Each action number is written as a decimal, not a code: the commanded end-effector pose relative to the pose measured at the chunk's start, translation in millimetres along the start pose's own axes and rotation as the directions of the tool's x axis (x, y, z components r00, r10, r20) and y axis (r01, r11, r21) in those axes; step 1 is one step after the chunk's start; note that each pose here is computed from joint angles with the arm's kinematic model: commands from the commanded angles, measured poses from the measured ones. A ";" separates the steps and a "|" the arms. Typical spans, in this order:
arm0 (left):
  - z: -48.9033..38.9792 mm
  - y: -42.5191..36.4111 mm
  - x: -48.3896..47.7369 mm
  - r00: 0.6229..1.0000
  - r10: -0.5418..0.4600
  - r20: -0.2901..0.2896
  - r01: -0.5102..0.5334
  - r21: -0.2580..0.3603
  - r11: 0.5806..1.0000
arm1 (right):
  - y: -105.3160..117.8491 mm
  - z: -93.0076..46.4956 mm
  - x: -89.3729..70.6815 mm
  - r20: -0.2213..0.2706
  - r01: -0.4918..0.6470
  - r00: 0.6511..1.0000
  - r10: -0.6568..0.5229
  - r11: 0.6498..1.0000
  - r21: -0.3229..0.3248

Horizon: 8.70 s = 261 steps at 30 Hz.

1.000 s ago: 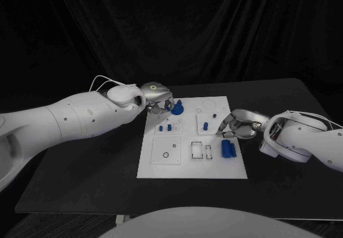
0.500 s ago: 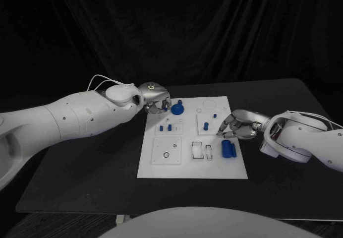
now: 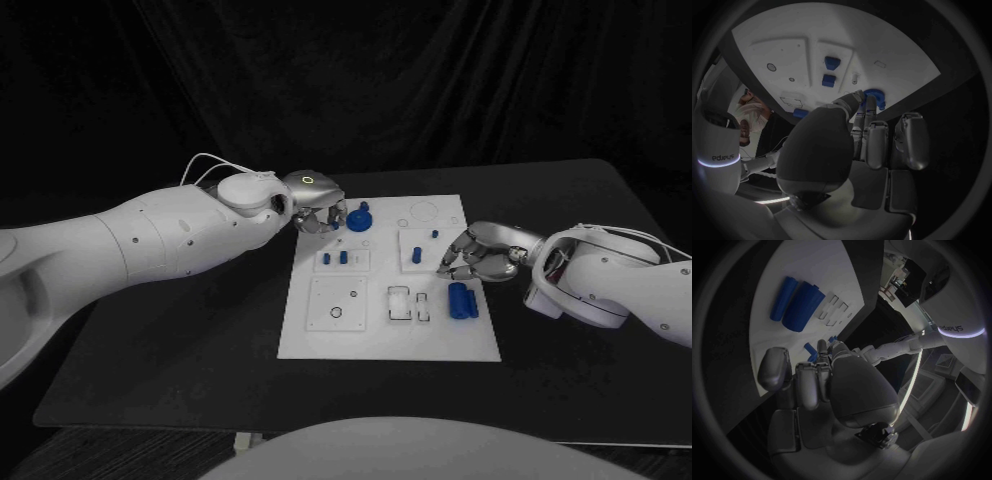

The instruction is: Assemble the parts on the task board

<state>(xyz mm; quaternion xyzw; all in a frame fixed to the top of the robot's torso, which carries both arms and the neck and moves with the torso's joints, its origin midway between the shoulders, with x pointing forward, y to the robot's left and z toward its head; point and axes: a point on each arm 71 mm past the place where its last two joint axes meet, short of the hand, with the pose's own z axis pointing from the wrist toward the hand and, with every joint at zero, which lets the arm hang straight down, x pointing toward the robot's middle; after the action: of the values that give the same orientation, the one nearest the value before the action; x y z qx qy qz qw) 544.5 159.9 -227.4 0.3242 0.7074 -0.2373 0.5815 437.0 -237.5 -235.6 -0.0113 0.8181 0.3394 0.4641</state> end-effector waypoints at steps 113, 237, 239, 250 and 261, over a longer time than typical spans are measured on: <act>8.1 -3.0 26.6 0.996 -0.033 -0.083 0.030 -0.035 0.999 | -4.1 -1.9 2.3 -0.024 -0.002 1.000 0.003 0.999 0.034; -134.7 24.2 16.9 -0.101 -0.963 0.251 0.883 0.468 0.029 | -0.3 65.8 -49.3 0.191 0.626 0.758 -0.623 0.778 0.054; -134.8 24.6 17.0 -0.102 -0.963 0.248 0.883 0.469 0.027 | 0.0 67.2 -48.9 0.187 0.625 0.760 -0.623 0.779 0.052; -135.5 24.9 16.7 -0.111 -0.968 0.226 0.877 0.481 0.012 | -1.7 74.2 -44.3 0.164 0.625 0.764 -0.623 0.779 0.048; -135.7 26.0 16.9 -0.108 -0.966 0.233 0.878 0.479 0.018 | -3.5 80.0 -39.9 0.147 0.614 0.777 -0.612 0.788 0.043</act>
<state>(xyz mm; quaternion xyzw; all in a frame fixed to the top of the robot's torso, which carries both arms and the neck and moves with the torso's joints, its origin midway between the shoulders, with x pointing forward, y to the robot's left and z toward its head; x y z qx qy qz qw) 472.7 276.9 -224.7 -0.3150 0.5761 -0.6616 0.3620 521.0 -206.3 -232.0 -0.2567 0.7245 0.1721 0.6161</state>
